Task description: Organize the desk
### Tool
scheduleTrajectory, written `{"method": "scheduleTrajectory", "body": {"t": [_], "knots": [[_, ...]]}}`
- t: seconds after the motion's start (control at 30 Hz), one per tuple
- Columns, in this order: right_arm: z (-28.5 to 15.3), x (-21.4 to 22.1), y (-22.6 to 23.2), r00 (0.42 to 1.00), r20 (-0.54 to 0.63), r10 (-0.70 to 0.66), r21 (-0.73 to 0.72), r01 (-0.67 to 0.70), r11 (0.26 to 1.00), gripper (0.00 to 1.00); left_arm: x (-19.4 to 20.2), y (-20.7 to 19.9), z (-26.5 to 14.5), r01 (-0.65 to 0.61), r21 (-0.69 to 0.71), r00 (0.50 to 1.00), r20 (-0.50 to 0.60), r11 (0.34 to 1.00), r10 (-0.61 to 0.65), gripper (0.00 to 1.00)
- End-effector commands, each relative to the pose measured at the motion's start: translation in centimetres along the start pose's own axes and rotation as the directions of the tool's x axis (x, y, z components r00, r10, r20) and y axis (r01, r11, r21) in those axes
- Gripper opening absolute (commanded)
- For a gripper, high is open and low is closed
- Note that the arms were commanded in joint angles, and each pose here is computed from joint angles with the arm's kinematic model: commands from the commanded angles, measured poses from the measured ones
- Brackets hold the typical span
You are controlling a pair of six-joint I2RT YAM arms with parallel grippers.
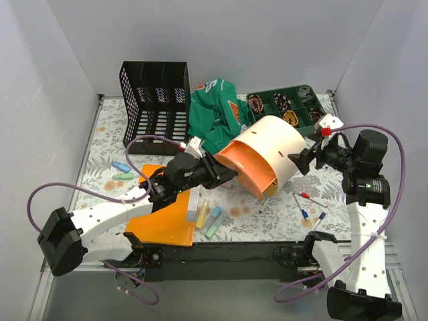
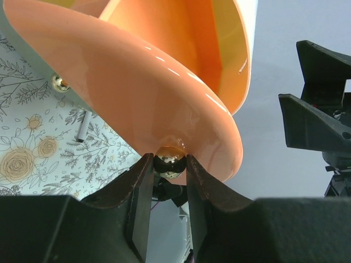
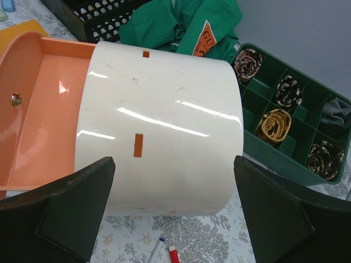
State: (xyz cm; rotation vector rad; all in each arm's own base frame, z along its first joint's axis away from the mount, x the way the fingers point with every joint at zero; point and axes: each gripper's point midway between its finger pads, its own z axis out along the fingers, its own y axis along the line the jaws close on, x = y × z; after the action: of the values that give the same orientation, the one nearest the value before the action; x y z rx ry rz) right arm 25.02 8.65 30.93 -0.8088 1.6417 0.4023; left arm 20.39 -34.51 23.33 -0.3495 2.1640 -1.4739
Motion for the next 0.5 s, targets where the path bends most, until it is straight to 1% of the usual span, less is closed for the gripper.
{"method": "scheduleTrajectory", "body": {"t": [0.0, 0.1, 0.2, 0.23, 0.27, 0.33, 0.37, 0.47], "knots": [[-0.4, -1.9, 0.3, 0.998, 0.049, -0.039, -0.018, 0.04, 0.999, 0.98, 0.7, -1.4, -1.3, -0.024, 0.061, 0.999, -0.032, 0.998, 0.026, 0.18], [-0.4, -1.9, 0.5, 0.998, 0.053, -0.042, -0.024, 0.043, 0.999, 0.98, 0.7, -1.4, -1.5, -0.033, 0.061, 0.999, -0.035, 0.998, 0.035, 0.24], [-0.4, -1.9, 0.5, 0.998, 0.054, -0.044, -0.026, 0.045, 0.999, 0.98, 0.7, -1.4, -1.8, -0.035, 0.062, 0.999, -0.033, 0.997, 0.037, 0.35], [-0.4, -1.9, 0.5, 0.998, 0.055, -0.042, -0.03, 0.044, 0.999, 0.98, 0.6, -1.6, -2.1, -0.037, 0.068, 0.999, -0.028, 0.997, 0.039, 0.39], [-0.4, -1.9, 0.6, 0.998, 0.054, -0.042, -0.034, 0.043, 0.998, 0.98, 0.6, -1.4, -2.2, -0.04, 0.067, 0.999, -0.024, 0.997, 0.042, 0.48], [-0.4, -2.0, 0.8, 0.997, 0.059, -0.043, -0.043, 0.045, 0.998, 0.98, 0.5, -1.4, -2.5, -0.044, 0.069, 0.999, -0.019, 0.997, 0.046, 0.57], [-0.4, -2.1, 0.8, 0.997, 0.061, -0.046, -0.047, 0.049, 0.998, 0.98, 0.6, -1.5, -2.8, -0.05, 0.076, 0.998, -0.019, 0.996, 0.051, 0.66], [-0.5, -2.4, 1.2, 0.997, 0.065, -0.051, -0.072, 0.056, 0.996, 0.98, 0.5, -1.6, -3.4, -0.066, 0.082, 0.998, -0.013, 0.994, 0.067, 0.76]]}}
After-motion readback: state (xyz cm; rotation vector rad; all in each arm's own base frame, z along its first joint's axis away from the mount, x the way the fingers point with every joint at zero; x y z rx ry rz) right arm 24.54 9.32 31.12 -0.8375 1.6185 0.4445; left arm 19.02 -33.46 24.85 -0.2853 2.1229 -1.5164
